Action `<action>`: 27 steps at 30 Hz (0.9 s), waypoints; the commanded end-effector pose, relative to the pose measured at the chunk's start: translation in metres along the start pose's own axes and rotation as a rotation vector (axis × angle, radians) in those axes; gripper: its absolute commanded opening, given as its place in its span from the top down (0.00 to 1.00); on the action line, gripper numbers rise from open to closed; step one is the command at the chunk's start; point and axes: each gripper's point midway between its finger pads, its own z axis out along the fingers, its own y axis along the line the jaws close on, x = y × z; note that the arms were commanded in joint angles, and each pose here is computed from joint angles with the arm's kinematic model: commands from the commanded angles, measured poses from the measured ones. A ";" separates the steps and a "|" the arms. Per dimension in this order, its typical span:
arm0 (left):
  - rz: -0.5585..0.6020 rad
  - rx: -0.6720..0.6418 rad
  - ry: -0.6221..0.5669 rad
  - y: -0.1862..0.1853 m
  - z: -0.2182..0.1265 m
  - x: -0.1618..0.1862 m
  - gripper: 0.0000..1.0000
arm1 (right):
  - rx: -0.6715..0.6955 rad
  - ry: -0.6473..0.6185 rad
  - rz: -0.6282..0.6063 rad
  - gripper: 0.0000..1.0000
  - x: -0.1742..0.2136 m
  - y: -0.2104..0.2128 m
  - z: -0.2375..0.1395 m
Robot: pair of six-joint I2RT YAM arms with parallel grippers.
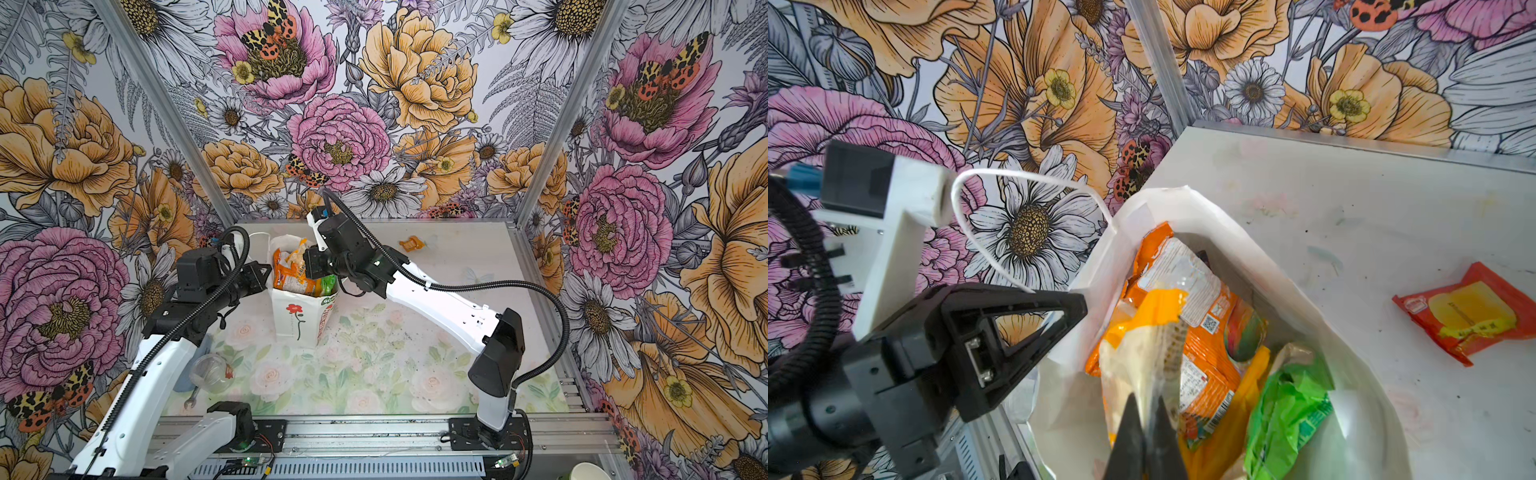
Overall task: Place the snacks into the paper bag
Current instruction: 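Lower the yellow wafer pack into the paper bag and open the right gripper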
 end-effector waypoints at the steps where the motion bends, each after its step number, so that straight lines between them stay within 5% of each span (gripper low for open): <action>1: 0.012 0.035 -0.047 -0.008 -0.006 -0.013 0.92 | -0.032 0.025 -0.020 0.98 0.005 0.017 0.006; 15: 0.012 0.038 -0.048 -0.008 -0.006 -0.012 0.92 | -0.062 0.286 -0.024 0.97 0.060 0.013 0.045; 27: 0.013 0.038 -0.046 -0.009 -0.006 -0.012 0.92 | 0.005 0.369 -0.059 0.97 0.084 -0.005 0.064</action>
